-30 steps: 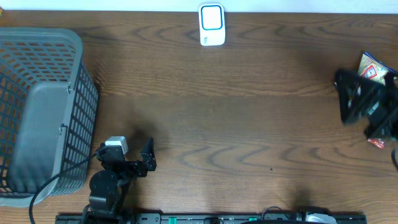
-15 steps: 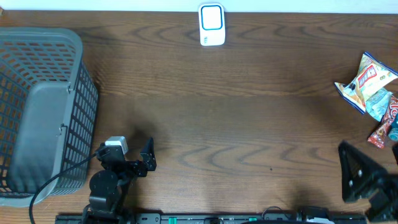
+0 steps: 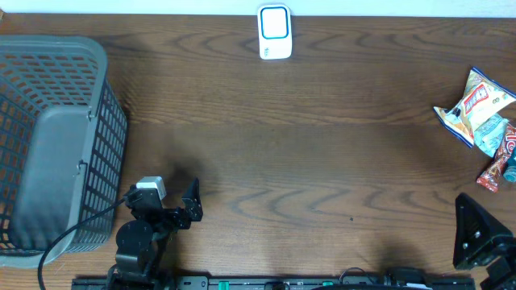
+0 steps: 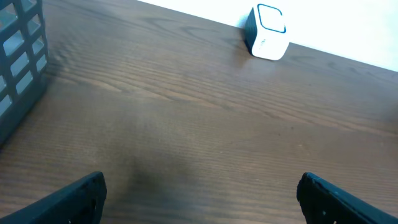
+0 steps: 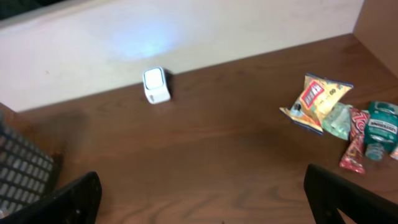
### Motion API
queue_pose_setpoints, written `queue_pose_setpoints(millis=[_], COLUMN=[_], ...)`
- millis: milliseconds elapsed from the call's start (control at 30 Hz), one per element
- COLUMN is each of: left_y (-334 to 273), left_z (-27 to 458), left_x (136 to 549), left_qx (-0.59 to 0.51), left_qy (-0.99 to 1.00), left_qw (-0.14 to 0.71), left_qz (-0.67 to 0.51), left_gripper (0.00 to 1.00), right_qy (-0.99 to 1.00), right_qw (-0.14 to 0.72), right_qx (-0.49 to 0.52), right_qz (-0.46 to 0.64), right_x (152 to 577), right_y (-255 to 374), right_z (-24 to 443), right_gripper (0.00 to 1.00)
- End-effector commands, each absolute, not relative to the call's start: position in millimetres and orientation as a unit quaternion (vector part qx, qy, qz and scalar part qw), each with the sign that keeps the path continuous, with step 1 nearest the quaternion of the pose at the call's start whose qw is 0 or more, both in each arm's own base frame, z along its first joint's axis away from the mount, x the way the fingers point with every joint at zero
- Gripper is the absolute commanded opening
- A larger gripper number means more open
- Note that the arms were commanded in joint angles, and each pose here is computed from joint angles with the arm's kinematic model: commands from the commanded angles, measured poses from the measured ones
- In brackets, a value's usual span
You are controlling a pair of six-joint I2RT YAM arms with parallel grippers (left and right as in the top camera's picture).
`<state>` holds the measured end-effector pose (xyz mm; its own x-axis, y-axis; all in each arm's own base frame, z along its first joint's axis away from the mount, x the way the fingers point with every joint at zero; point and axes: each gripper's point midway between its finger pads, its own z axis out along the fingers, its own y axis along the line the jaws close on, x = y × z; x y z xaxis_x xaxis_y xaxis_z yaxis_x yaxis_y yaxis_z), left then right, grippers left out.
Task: Scan the item barcode
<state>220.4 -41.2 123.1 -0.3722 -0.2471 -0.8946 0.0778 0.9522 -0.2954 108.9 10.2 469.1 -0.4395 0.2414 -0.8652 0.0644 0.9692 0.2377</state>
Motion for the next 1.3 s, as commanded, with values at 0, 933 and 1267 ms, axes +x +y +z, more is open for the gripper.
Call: queue_pose_setpoints(millis=[0,933,1267], left_y=[-41.0,-41.0,-41.0], left_z=[112.9,112.9,112.9], left_x=[218.9,218.9,218.9], left_qx=[-0.056,-0.056,-0.056], left_qy=[0.823,0.823,0.823], left_qw=[0.546,0.546,0.546], left_qz=[-0.145,-0.145,-0.145], left_gripper=[0.98,0.98,0.98], right_qy=[0.856,0.769,0.648], right_qw=[0.504,0.629,0.753], right_qx=[0.099,0.09,0.085], right_qz=[0.061,0.073,0.078], right_x=[116.3,200.7,212.5], right_y=[0.9,-0.5,-5.1], right_z=[457.1,358.8,324.6], right_gripper=[0.99,0.99,0.99])
